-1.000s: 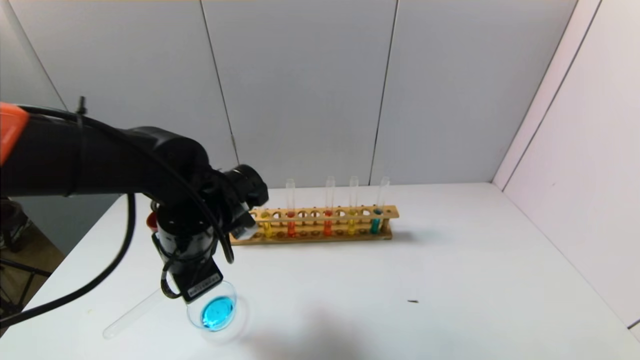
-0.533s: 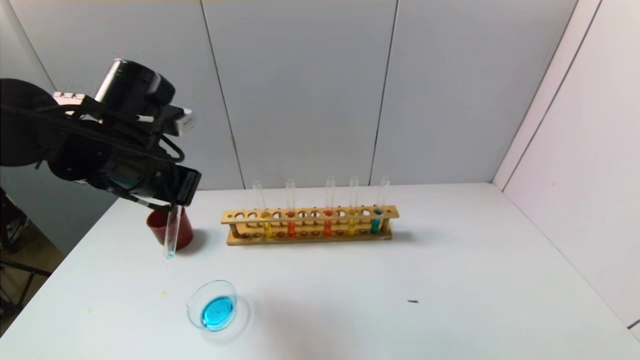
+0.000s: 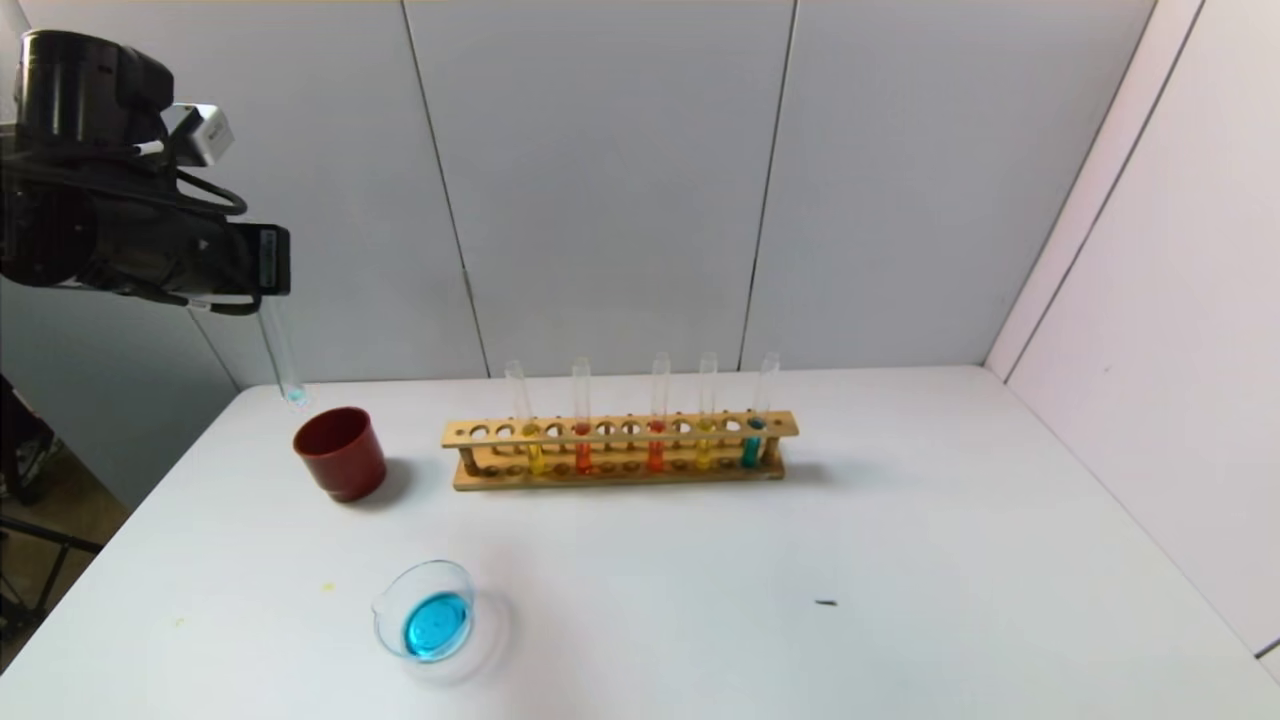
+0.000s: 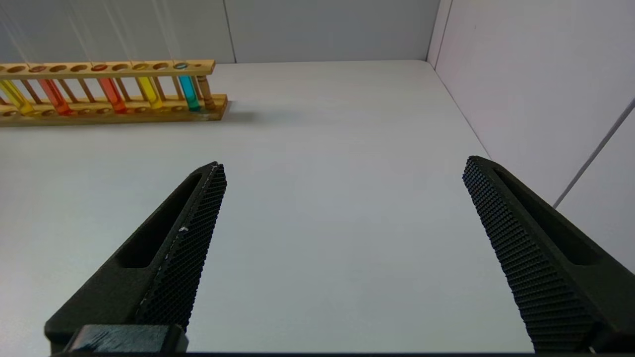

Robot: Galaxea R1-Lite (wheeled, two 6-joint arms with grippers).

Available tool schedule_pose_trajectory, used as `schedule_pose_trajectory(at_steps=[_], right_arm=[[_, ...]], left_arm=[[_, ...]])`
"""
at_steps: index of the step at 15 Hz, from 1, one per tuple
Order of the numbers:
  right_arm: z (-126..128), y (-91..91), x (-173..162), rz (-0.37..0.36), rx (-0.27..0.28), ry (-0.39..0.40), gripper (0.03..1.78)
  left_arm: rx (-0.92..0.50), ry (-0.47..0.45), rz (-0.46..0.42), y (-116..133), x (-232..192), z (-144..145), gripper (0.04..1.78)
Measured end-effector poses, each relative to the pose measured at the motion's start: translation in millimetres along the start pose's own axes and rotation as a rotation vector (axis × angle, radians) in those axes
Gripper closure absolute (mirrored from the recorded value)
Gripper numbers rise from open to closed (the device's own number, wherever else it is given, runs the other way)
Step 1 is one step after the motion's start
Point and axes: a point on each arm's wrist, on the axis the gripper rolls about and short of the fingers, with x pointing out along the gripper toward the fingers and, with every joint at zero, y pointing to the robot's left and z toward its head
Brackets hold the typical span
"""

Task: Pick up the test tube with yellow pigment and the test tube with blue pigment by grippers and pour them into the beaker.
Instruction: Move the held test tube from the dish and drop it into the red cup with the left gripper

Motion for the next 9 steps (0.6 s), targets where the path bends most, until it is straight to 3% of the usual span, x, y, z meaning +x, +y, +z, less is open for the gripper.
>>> schedule_pose_trajectory(at_steps=[4,9], right_arm=[[0,0.0,0,0.000,0.000,0.000,0.07],[0,0.0,0,0.000,0.000,0.000,0.07]], left_arm=[[-0.061,-0.016,0.024,7,28,1,1.49],[-0.138,0.055,0.027,10,58,-17,1.49]])
